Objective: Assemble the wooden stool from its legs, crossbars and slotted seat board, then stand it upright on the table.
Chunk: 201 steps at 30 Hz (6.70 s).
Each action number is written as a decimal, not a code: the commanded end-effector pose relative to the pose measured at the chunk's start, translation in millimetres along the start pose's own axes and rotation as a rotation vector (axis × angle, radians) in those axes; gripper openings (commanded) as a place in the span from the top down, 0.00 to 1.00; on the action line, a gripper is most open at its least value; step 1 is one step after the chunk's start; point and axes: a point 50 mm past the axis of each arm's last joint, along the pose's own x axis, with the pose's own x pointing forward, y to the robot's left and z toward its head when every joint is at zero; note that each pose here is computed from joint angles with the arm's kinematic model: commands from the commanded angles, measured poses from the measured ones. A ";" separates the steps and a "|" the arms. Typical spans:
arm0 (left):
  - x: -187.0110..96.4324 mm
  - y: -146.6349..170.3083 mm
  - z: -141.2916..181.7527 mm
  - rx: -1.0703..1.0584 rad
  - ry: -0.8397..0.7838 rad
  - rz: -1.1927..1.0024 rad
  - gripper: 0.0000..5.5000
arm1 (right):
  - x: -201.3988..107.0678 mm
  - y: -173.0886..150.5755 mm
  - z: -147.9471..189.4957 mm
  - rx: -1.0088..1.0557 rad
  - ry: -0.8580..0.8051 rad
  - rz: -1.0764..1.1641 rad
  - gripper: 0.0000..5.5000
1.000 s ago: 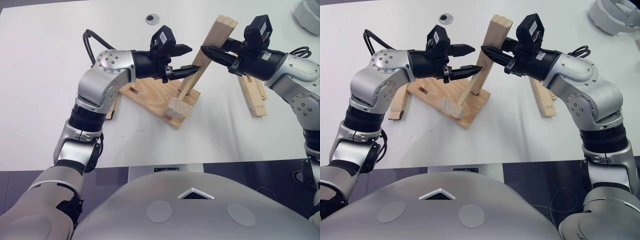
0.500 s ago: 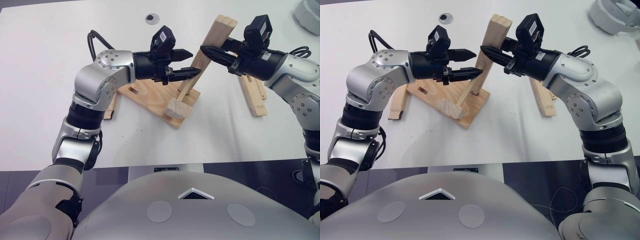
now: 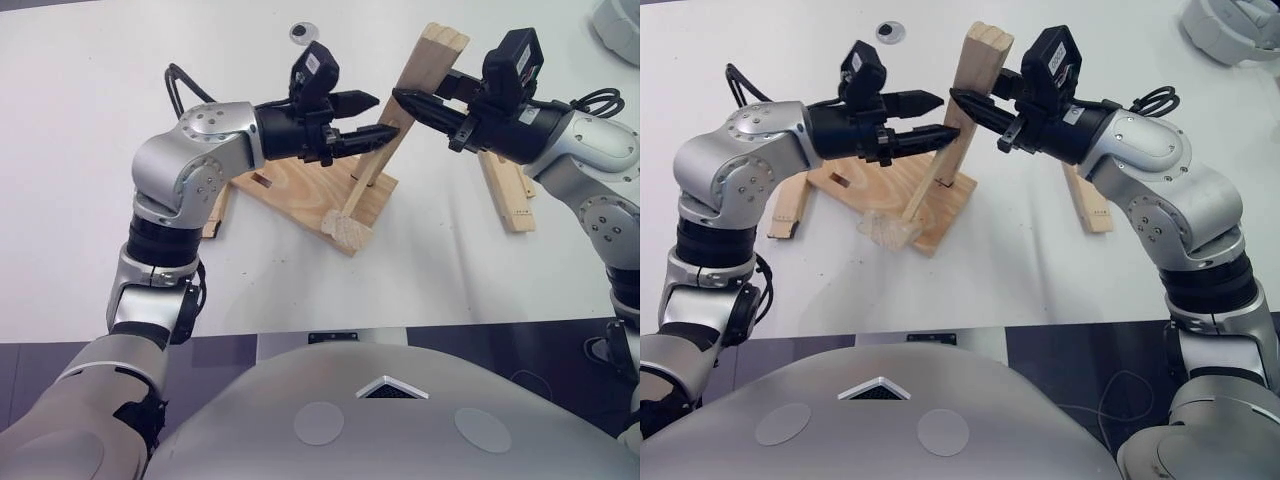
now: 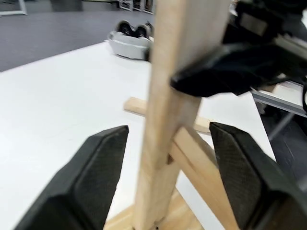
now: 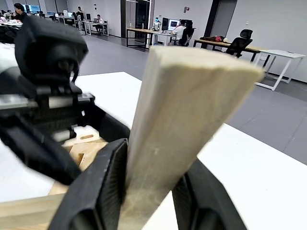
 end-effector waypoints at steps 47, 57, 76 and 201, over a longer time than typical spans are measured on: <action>-95.4 2.2 -9.0 0.121 -0.294 0.881 0.43 | -81.9 14.8 -16.4 0.236 -0.121 0.001 0.53; -88.0 13.9 -0.1 0.135 -0.340 0.886 0.43 | -10.4 24.6 36.1 0.145 -0.308 -0.251 0.53; -85.8 13.7 -0.6 0.118 -0.343 0.893 0.43 | -11.2 32.5 -59.7 0.521 0.099 -0.384 0.53; -3.9 -37.8 101.4 0.163 -0.552 0.677 0.43 | -17.1 -18.9 126.0 0.093 -0.551 -0.463 0.53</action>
